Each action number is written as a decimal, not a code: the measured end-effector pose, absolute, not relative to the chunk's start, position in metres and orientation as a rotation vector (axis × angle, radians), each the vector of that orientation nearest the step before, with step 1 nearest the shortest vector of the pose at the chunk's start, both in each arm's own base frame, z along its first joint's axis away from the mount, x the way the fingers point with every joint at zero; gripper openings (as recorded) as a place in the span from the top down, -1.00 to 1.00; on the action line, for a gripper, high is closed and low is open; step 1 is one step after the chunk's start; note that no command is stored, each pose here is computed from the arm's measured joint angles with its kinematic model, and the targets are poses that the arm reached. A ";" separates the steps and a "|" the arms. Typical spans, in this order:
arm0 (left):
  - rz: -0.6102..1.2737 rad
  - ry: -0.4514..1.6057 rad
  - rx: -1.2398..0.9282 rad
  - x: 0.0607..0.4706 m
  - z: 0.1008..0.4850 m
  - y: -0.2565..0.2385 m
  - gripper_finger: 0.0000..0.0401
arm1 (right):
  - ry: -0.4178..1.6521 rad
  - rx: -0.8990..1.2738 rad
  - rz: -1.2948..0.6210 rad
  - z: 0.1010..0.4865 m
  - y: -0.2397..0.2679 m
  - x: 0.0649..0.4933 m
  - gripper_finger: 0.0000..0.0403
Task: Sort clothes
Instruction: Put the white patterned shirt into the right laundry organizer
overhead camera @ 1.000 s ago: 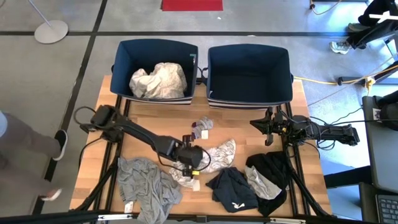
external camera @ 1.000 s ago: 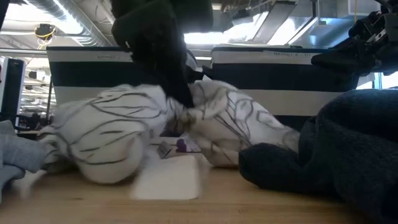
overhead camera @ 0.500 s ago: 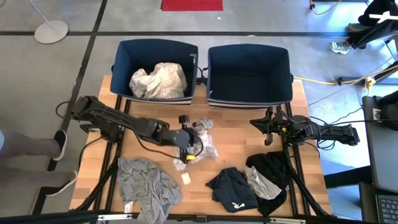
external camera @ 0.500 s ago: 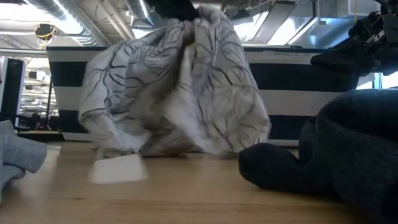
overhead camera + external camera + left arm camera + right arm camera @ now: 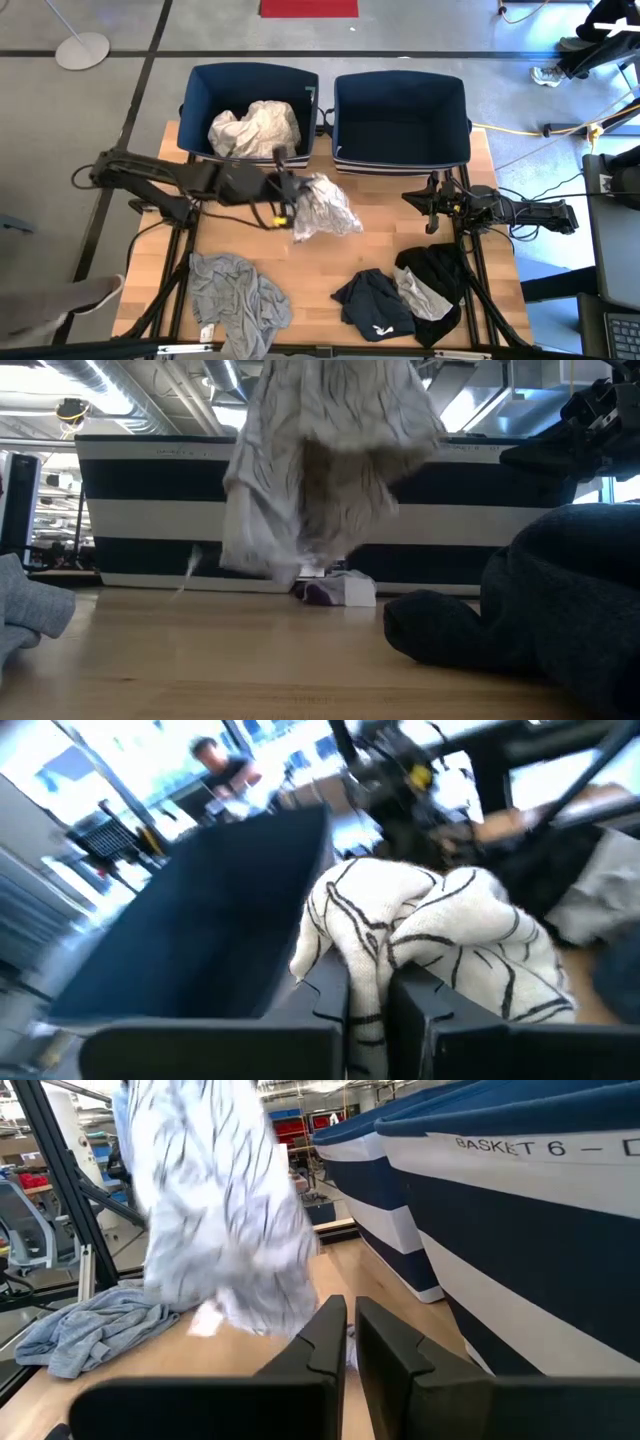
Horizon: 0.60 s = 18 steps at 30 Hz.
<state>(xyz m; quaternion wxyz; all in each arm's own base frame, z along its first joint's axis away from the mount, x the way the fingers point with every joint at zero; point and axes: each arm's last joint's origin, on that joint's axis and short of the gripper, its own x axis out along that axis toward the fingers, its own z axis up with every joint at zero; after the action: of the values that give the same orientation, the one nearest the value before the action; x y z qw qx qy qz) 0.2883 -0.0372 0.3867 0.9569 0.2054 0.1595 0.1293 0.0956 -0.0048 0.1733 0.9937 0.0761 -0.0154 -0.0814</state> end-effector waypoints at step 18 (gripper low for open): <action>0.707 -0.190 0.625 0.186 0.492 0.033 0.86 | -0.034 0.154 -0.163 0.174 -0.005 0.096 0.85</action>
<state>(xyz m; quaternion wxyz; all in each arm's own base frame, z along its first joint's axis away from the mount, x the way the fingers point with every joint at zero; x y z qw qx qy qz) 0.1858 0.0325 0.4915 0.8864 0.3004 -0.0916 0.3402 0.0955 -0.0048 0.1737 0.9936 0.0766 -0.0172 -0.0814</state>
